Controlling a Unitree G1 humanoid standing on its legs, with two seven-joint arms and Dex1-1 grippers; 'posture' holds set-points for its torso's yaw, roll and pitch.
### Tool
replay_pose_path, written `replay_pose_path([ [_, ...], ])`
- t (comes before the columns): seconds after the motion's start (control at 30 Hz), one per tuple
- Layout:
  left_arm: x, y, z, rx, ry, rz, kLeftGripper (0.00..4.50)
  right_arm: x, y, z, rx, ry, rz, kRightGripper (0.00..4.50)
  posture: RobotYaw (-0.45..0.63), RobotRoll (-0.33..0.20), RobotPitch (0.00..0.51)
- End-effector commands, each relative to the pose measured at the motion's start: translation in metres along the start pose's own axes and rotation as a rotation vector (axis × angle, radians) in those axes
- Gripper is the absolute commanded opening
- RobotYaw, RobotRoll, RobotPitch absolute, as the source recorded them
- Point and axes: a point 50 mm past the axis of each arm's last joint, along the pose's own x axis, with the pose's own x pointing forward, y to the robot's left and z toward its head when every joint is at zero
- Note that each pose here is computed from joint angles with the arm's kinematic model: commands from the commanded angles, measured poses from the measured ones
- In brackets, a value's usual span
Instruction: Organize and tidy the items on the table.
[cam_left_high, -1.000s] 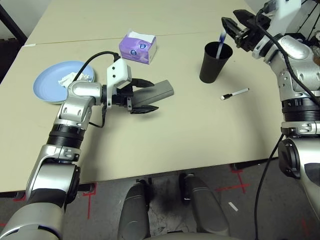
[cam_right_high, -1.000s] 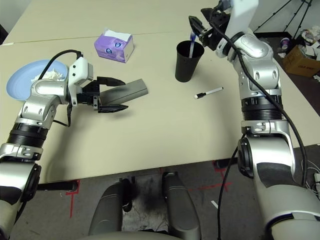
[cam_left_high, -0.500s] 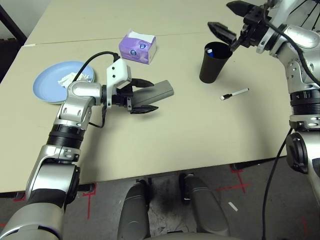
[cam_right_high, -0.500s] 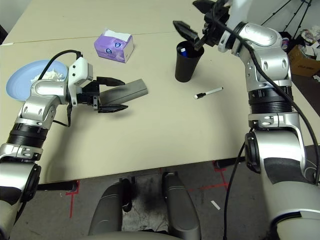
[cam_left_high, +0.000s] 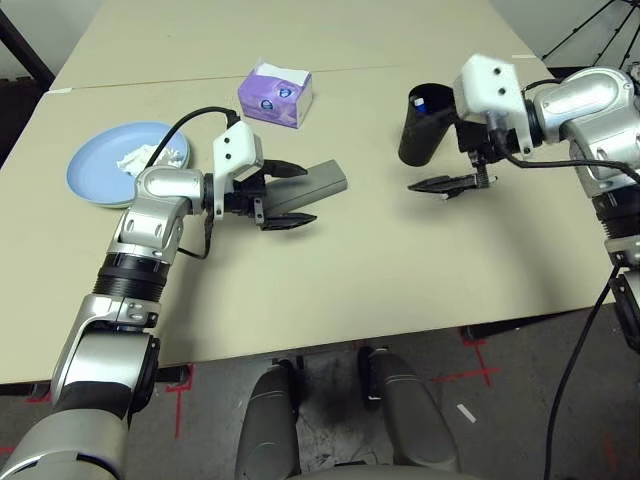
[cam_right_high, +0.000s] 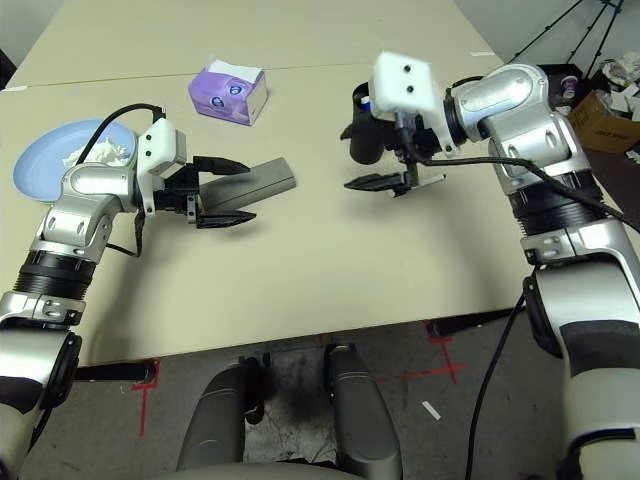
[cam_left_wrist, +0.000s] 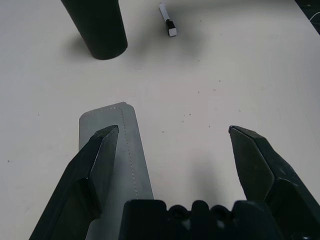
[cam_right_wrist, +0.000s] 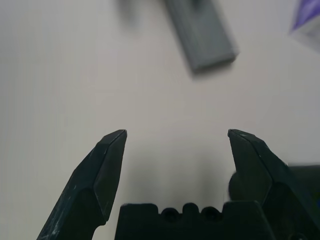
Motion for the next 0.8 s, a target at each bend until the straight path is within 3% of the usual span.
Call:
replay_pose_path([
  [0.03, 0.0, -0.004, -0.002, -0.006, 0.007, -0.007, 4.5, 0.0, -0.002, -0.01, -0.021, 0.133, 0.075, 4.47, -0.07, 0.0, 0.187],
  [0.5, -0.004, -0.008, -0.002, -0.019, 0.013, 0.003, 4.5, 0.007, -0.01, -0.019, -0.18, 0.404, 0.212, 4.47, -0.05, 0.0, 0.205],
  [0.8, -0.003, -0.008, -0.001, -0.018, 0.01, -0.001, 4.5, 0.007, -0.012, -0.025, -0.231, 0.496, 0.214, 4.47, -0.06, 0.0, 0.213],
])
